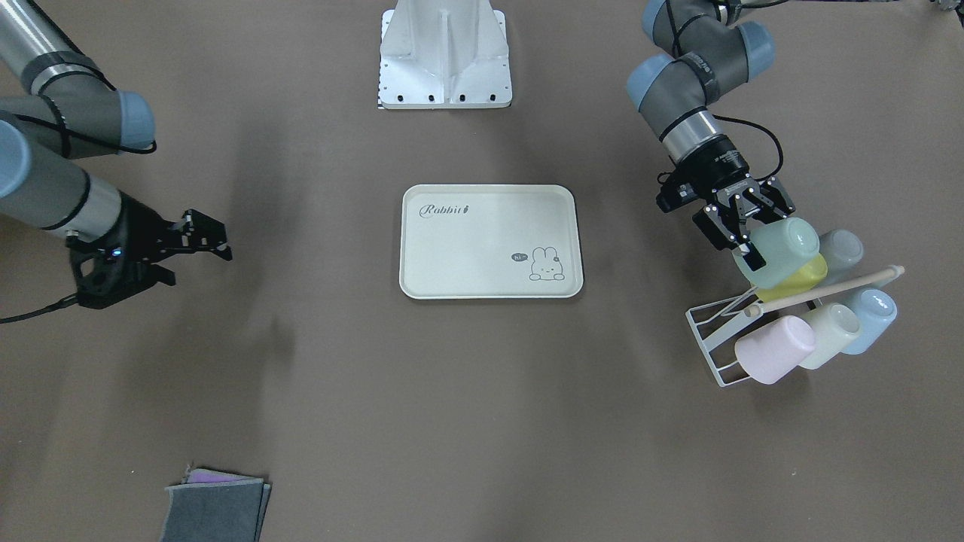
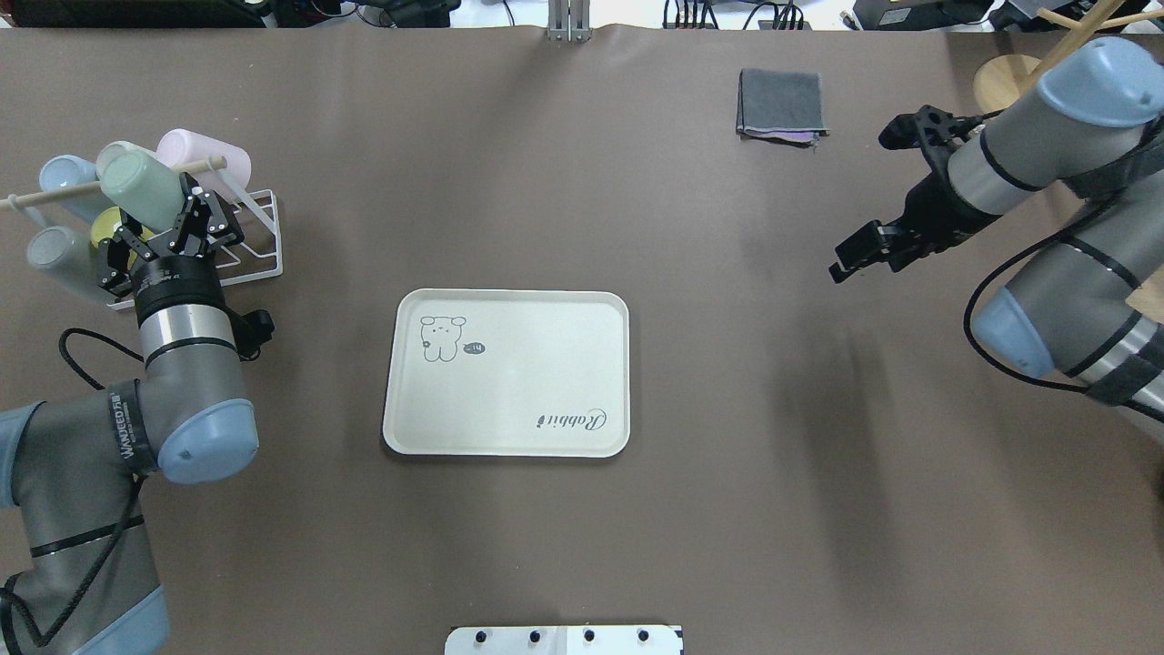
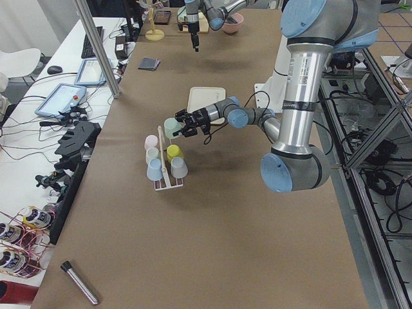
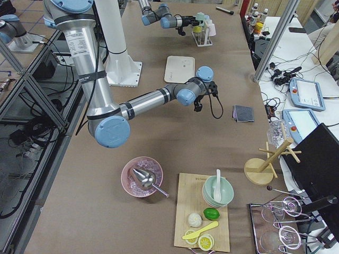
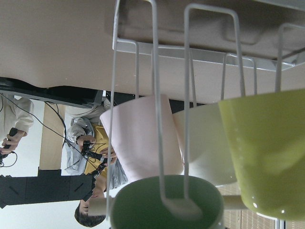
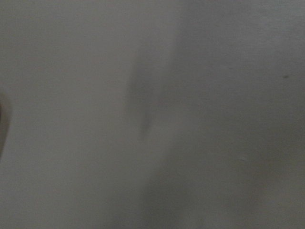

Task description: Pick up and place green cup on tray

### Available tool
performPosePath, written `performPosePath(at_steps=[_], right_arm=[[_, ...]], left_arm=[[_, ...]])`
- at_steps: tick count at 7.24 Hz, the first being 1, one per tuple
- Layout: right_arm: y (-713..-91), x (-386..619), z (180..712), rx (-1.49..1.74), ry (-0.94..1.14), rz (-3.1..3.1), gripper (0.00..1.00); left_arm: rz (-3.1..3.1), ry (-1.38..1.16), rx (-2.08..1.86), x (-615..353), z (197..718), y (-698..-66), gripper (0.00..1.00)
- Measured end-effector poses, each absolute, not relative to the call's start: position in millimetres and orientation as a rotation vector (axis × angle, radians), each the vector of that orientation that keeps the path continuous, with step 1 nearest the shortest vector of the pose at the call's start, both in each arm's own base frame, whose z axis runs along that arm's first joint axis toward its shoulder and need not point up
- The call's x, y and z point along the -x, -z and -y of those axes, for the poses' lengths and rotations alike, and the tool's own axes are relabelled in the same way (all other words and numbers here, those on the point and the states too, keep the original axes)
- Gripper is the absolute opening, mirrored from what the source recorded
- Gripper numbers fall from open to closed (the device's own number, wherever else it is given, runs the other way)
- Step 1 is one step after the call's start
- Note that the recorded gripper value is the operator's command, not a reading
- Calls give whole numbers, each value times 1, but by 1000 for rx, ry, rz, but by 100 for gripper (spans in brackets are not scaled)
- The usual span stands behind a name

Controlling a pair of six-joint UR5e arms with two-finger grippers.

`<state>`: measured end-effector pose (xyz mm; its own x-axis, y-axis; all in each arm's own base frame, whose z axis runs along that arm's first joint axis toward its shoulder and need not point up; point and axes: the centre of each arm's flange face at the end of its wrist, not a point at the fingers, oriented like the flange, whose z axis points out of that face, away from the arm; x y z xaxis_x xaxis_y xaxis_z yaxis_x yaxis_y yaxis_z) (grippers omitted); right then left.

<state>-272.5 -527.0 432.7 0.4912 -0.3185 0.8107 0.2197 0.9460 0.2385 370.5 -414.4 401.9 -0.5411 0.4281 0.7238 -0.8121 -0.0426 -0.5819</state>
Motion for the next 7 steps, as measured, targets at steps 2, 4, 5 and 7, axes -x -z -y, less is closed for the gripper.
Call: performPosePath(at_steps=[2, 4, 5, 7], right_arm=[[-468, 207, 507, -102, 400, 950, 100], [-504, 161, 480, -94, 414, 921, 100], [-523, 129, 477, -95, 404, 901, 100], [-549, 60, 480, -71, 371, 836, 100]], left_arm=[[1262, -1621, -632, -356, 408, -363, 25], [1050, -1459, -977, -358, 402, -323, 25], [891, -1376, -1159, -366, 400, -306, 22], [428, -1127, -1424, -396, 401, -283, 22]])
